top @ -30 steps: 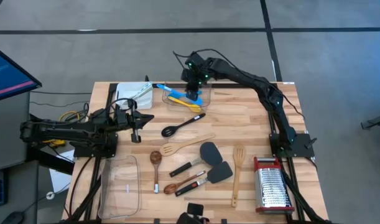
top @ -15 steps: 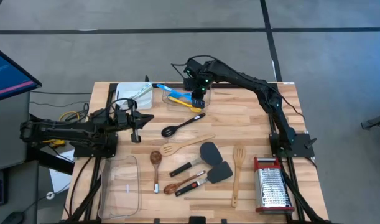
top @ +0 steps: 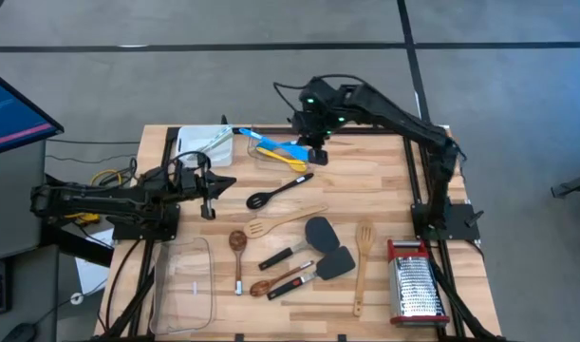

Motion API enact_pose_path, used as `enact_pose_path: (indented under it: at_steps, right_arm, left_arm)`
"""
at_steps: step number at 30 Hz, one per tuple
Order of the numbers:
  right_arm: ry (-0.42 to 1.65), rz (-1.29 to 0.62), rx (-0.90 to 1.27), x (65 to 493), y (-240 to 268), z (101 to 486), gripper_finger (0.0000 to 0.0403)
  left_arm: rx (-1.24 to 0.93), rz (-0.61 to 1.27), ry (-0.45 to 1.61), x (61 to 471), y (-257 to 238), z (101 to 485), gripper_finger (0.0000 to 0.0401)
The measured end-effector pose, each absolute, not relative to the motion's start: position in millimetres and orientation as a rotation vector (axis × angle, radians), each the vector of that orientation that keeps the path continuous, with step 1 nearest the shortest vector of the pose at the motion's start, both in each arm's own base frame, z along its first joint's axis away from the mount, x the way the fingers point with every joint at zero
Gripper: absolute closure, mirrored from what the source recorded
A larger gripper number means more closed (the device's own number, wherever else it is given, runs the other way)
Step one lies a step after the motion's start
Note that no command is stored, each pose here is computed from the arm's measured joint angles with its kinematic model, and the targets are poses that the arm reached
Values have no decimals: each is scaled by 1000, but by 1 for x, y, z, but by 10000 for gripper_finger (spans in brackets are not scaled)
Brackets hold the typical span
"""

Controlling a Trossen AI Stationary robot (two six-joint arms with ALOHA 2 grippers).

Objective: Pick & Place Kitchen Items
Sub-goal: Put the black slotted spatula into the bottom transparent bin

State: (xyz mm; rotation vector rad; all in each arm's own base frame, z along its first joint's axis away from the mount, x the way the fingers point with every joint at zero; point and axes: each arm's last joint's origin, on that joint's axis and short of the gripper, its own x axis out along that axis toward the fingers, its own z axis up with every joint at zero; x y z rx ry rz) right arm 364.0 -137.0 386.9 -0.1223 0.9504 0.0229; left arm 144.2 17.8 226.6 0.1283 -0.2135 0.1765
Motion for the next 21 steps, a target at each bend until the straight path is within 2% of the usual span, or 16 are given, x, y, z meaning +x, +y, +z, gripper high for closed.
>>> enact_pose_path:
  at_steps: [6,11,21]
  right_arm:
    - [868,58,-161,332,-99,429,402]
    - [840,122,-185,313,-66,447,403]
    - [804,169,-167,266,-31,436,403]
  left_arm:
    - [128,176,-214,144,18,227,397]
    - [105,174,-218,144,18,227,397]
    - [102,174,-220,144,18,227,397]
